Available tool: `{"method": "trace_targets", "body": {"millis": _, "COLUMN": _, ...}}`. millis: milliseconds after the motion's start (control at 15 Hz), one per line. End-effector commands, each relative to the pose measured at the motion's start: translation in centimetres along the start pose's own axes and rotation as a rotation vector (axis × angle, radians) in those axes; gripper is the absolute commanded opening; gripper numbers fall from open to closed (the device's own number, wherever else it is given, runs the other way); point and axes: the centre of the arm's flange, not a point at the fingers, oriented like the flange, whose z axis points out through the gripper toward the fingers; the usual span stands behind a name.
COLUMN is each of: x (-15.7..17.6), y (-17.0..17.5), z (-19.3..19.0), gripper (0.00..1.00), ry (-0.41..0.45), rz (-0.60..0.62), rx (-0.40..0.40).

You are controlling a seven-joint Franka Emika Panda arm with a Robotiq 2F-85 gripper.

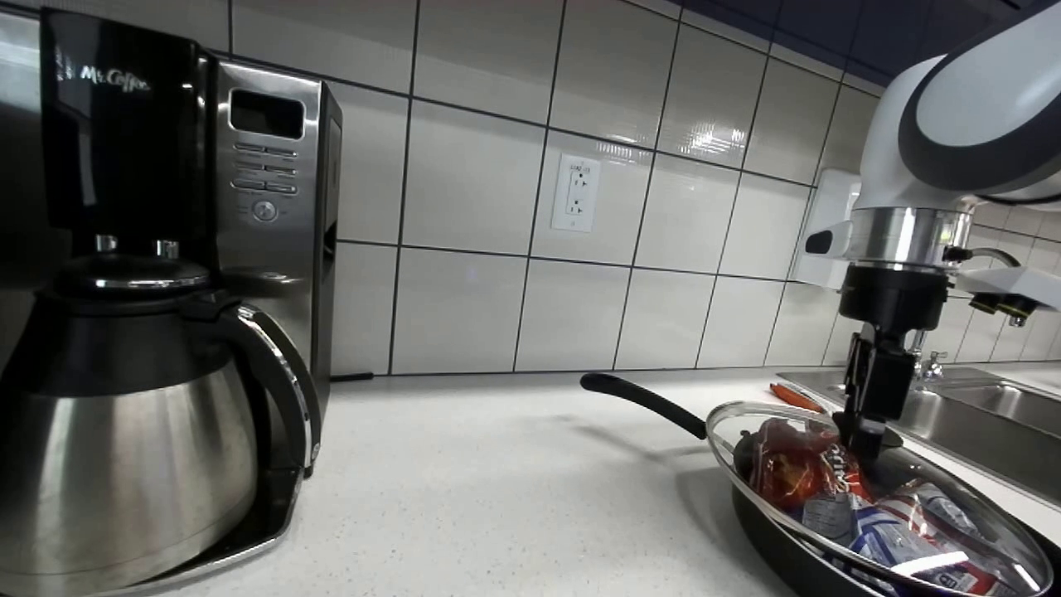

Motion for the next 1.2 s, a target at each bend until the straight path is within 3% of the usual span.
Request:
{"method": "trace_targets", "body": {"millis": 0, "x": 0.9, "y": 0.6, "z": -1.2, "gripper": 0.39, "ry": 0.006, "rz": -0.025, "rx": 0.011}}
{"method": "trace_targets", "body": {"millis": 1133, "x": -1.7, "y": -1.2, "z": -2.5, "gripper": 0.39, "ry": -0.088, "rz": -0.013, "rx": 0.053}}
